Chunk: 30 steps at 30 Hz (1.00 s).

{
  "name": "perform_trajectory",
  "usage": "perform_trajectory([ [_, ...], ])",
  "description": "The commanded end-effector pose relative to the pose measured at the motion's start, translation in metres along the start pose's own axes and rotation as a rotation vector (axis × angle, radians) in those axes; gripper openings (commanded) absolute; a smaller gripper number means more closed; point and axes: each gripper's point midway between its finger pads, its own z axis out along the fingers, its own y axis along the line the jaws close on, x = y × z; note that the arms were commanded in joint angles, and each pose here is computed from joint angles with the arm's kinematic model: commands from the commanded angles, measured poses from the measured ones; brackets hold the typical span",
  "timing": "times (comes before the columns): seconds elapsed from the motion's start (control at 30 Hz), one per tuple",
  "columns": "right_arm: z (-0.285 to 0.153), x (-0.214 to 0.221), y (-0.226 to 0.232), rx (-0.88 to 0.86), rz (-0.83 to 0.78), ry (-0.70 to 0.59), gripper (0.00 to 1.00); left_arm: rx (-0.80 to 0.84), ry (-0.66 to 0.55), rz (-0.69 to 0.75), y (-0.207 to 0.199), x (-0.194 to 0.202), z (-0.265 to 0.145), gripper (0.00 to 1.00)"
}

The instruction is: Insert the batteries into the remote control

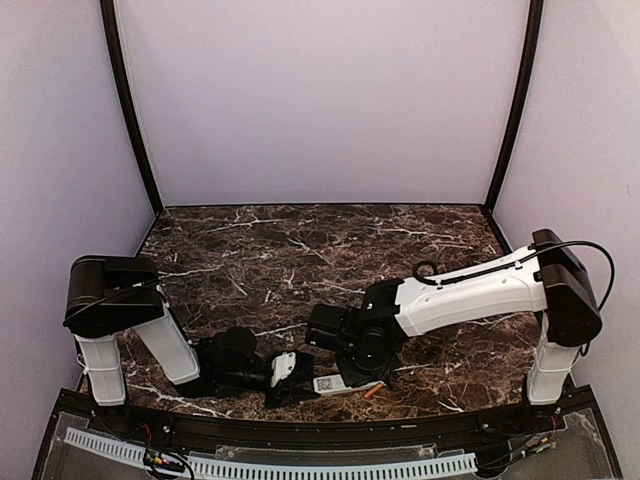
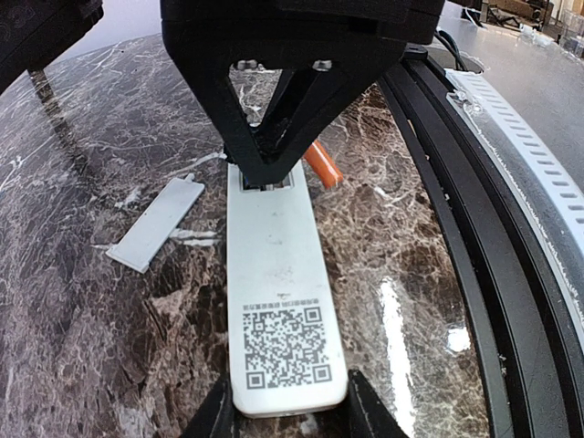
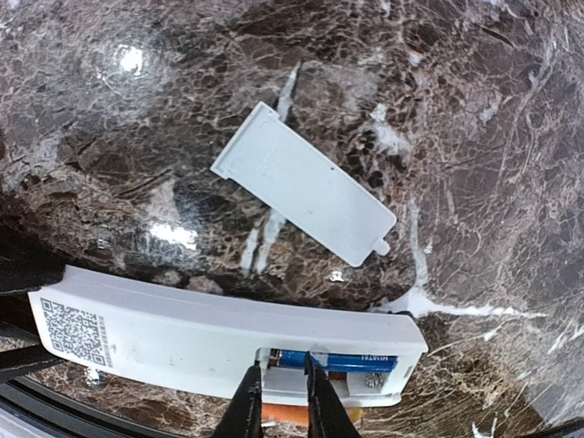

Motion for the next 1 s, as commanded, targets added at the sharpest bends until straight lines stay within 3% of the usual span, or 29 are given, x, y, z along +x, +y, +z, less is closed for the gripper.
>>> perform_trajectory([
  [0.0, -0.004, -0.02, 0.008, -0.041, -0.064, -0.058, 0.17, 0.002, 0.036, -0.002, 0.003, 0.004, 0.003, 0.0],
  [0.1, -0.018, -0.041, 0.019, -0.117, -0.172, -0.13, 0.2, 0.001, 0.04, -0.003, 0.003, 0.004, 0.004, 0.0],
  [0.23, -0.064, -0.056, 0.038, -0.279, -0.451, -0.274, 0.31, -0.04, 0.065, -0.013, 0.012, 0.006, 0.002, 0.0],
  [0.33, -0.092, -0.036, 0.042, -0.419, -0.687, -0.293, 0.34, -0.083, 0.091, -0.002, 0.019, 0.011, -0.001, 0.0],
  [0.43, -0.117, -0.002, 0.041, -0.55, -1.006, -0.322, 0.44, -0.115, 0.112, 0.017, 0.025, 0.013, -0.007, 0.0],
  [0.53, -0.116, 0.015, 0.032, -0.542, -1.229, -0.359, 0.48, -0.123, 0.124, 0.018, 0.029, 0.016, -0.009, 0.0],
  [0.77, -0.061, 0.067, 0.013, -0.445, -1.374, -0.121, 0.44, -0.134, 0.129, 0.025, 0.031, 0.019, -0.013, 0.0],
  [0.97, -0.049, 0.1, 0.027, -0.447, -1.44, -0.083, 0.39, -0.139, 0.134, 0.03, 0.032, 0.02, -0.015, 0.0],
])
